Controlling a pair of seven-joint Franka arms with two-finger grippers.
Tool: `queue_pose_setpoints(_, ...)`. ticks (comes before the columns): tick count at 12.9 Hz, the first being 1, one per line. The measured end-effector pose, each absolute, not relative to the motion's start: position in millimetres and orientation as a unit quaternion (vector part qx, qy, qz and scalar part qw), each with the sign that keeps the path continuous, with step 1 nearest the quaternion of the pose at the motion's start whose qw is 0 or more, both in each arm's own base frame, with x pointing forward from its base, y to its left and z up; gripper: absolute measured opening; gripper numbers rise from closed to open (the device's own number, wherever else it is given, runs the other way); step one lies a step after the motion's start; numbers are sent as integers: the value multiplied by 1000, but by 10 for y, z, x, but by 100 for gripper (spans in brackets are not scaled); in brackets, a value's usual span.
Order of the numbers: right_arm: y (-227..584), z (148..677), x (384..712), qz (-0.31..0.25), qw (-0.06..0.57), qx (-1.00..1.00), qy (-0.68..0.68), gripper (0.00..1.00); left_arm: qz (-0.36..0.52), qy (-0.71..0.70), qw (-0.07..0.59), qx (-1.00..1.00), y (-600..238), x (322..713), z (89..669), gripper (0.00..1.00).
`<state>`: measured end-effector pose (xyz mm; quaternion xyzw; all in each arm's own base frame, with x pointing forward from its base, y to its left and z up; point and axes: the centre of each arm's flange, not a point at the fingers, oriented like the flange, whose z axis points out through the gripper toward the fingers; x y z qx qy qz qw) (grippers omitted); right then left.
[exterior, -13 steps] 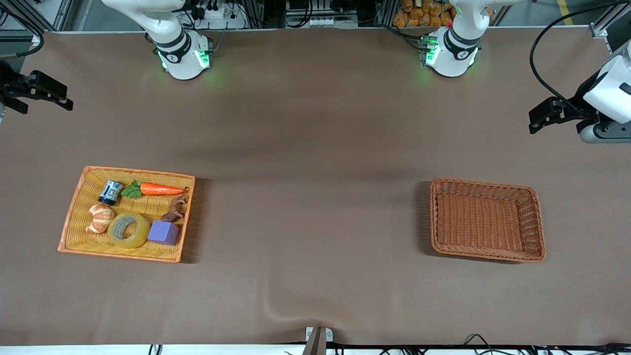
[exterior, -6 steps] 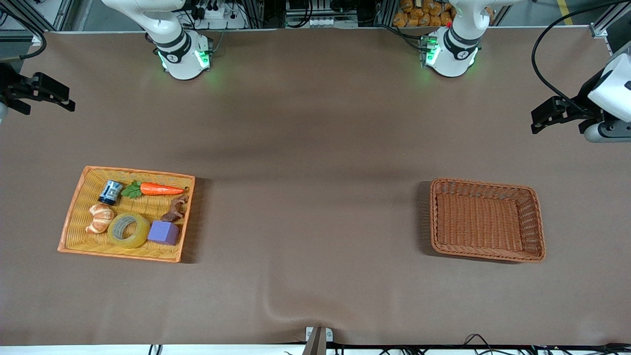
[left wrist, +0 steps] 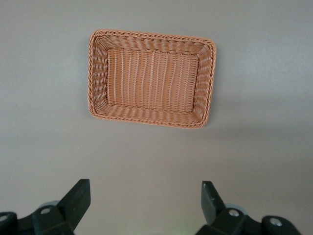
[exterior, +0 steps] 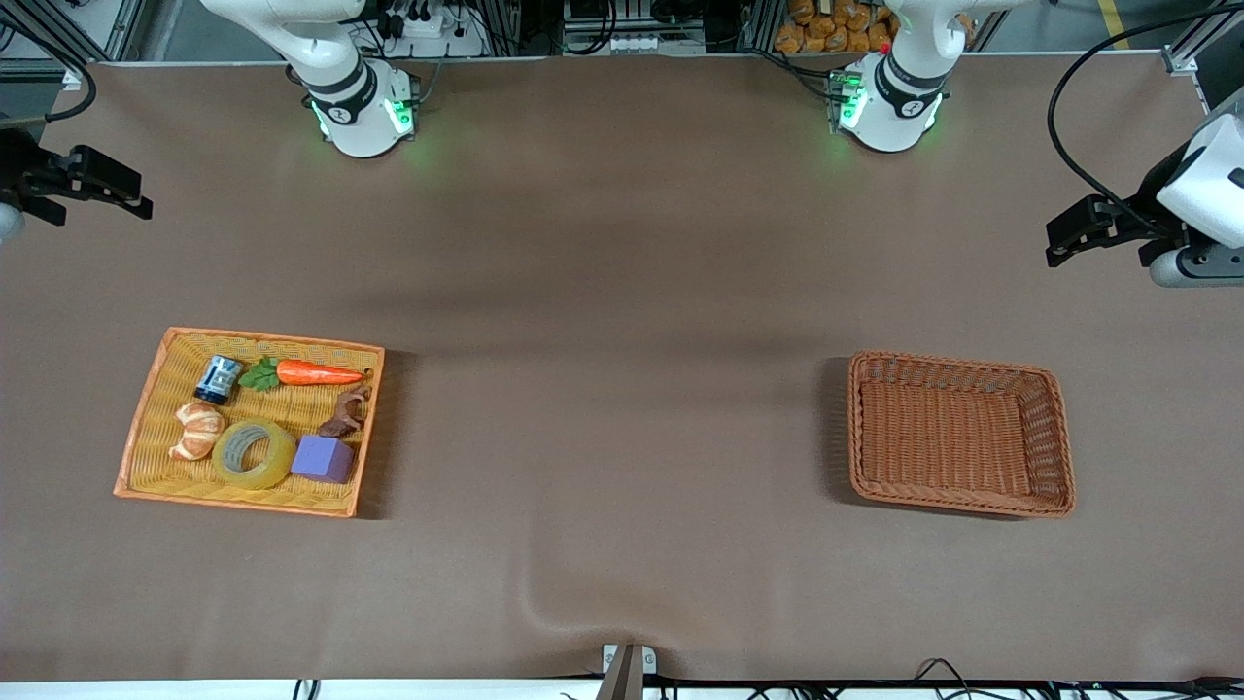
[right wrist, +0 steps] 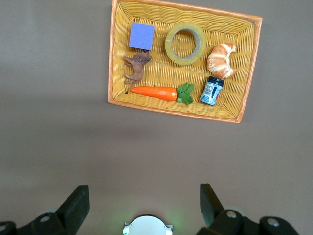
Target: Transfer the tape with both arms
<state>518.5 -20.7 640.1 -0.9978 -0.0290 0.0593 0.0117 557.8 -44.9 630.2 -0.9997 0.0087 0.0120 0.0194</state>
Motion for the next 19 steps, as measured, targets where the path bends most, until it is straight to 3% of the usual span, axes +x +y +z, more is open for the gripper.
queue_pose_setpoints(12, -290, 5368, 5877, 65, 9, -997, -27, 100, 25, -1, 2, -1000, -368, 5597, 6192, 100)
queue_pose_setpoints(19, -980, 3620, 6538, 70, 6, -997, -9, 100, 32, 0, 2, -999, -369, 5622, 6111, 100)
